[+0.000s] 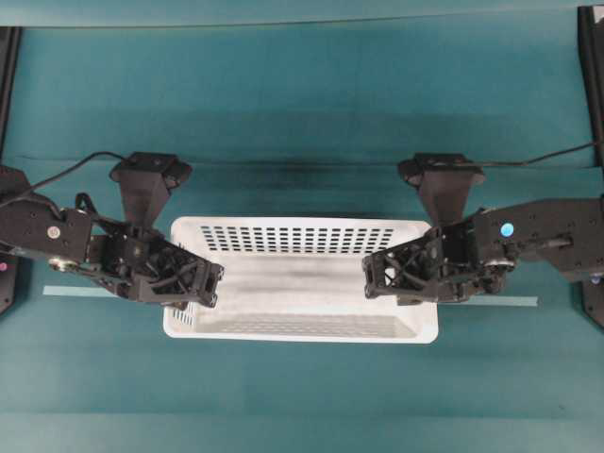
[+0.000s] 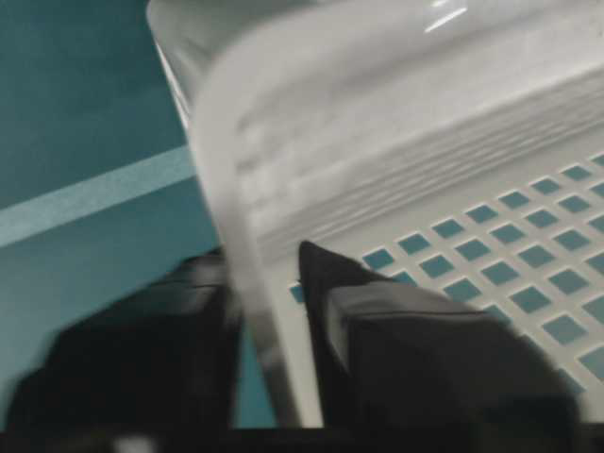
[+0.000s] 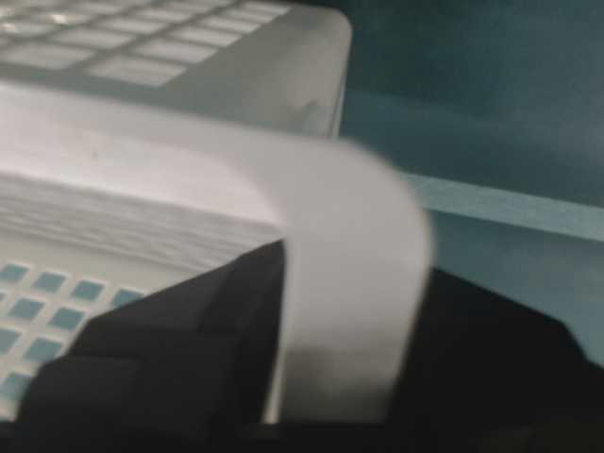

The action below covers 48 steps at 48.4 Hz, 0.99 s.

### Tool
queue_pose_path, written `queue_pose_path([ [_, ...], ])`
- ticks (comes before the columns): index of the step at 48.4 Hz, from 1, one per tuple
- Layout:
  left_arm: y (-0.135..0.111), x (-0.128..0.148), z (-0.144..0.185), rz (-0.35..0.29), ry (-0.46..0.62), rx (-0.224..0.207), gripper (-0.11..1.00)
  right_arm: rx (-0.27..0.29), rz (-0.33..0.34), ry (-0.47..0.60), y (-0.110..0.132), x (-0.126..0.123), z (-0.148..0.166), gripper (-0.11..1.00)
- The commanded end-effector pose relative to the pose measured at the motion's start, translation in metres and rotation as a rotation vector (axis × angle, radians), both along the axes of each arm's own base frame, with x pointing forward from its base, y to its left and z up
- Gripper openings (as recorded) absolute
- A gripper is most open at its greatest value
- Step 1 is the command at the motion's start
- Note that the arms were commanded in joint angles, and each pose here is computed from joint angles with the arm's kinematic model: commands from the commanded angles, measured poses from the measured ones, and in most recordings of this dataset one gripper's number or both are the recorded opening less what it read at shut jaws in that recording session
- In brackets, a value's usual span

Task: Lift the white basket with both hands.
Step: 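Hold the basket raised steadily between both grippers, then lower the basket onto the table and open both grippers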

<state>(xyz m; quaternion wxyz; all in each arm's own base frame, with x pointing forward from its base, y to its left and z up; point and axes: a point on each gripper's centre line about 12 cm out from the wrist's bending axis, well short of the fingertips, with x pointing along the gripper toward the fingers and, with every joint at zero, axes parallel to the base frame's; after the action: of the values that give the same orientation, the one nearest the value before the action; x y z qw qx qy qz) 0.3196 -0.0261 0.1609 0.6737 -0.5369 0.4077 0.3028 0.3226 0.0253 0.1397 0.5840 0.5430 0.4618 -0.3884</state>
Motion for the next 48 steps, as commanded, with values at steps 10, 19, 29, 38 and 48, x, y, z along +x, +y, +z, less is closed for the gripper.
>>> queue_pose_path([
  [10,0.002,0.004,0.004,-0.004,-0.024,0.006,0.88,-0.020,0.023,-0.003,-0.001,0.003,-0.004,0.91],
  [19,0.001,0.004,0.006,-0.004,-0.031,0.006,0.85,-0.027,0.017,0.000,-0.006,0.002,-0.003,0.97],
  [29,0.003,0.005,0.020,-0.004,-0.073,0.006,0.86,-0.022,-0.007,-0.026,-0.011,-0.001,0.010,0.97],
  [38,0.004,-0.002,0.028,0.004,-0.089,0.001,0.86,-0.025,-0.017,-0.027,-0.016,-0.006,0.021,0.97],
  [48,0.005,-0.005,0.051,0.005,-0.160,-0.004,0.86,-0.033,-0.013,-0.075,-0.020,-0.011,0.044,0.97],
])
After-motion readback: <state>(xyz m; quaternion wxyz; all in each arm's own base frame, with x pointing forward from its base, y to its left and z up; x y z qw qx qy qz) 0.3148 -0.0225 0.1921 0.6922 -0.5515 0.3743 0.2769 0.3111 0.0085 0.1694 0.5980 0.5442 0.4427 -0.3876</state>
